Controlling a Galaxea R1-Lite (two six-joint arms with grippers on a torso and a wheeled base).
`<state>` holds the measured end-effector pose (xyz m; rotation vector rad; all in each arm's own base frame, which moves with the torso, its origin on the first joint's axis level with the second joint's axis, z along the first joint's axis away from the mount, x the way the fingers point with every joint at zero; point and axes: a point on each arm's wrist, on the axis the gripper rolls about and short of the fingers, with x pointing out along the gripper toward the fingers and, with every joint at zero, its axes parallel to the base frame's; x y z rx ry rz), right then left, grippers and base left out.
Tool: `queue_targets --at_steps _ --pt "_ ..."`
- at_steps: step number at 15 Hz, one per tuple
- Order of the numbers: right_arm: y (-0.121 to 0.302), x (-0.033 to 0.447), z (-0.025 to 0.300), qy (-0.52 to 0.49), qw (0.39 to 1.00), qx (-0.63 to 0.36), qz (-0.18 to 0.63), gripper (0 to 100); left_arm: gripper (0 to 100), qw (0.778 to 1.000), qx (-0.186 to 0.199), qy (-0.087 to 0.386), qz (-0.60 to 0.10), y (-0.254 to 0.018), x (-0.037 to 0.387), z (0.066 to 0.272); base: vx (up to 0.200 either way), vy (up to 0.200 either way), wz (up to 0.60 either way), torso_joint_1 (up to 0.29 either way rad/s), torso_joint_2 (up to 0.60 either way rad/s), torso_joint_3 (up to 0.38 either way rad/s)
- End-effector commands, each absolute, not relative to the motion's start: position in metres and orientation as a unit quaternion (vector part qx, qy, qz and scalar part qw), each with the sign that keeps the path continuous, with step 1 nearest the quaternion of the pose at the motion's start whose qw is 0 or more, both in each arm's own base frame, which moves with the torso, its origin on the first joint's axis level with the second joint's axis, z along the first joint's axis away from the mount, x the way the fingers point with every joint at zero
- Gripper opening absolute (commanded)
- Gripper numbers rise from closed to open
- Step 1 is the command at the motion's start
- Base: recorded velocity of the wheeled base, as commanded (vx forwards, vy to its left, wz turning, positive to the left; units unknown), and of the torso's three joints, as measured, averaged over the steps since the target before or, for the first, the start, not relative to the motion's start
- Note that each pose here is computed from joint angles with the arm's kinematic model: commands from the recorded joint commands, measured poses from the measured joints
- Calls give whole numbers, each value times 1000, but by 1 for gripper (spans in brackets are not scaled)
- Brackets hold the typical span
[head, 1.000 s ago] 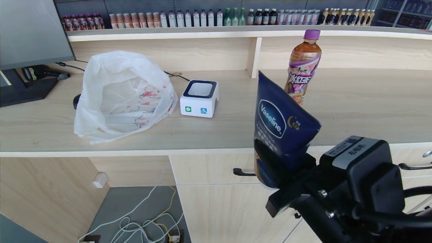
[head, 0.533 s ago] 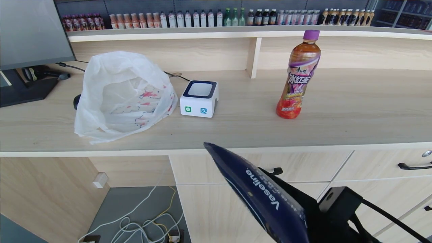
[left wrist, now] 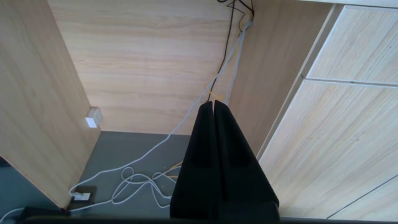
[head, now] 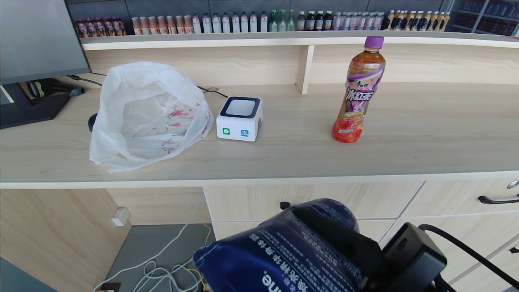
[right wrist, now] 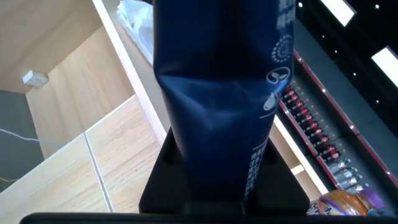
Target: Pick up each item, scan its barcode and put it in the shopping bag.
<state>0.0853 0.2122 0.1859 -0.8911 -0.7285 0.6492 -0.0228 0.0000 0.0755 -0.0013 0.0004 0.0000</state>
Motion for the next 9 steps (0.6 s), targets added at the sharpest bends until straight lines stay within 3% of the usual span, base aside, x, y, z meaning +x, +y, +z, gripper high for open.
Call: queue_targets --at_steps 1,9 --pt "212 85 186 -346 781 -428 296 0 0 1000 -1 0 0 0 -23 75 0 0 0 0 0 0" --pt "207 82 200 -431 686 -542 225 0 0 1000 -1 0 0 0 -23 75 0 0 0 0 0 0"
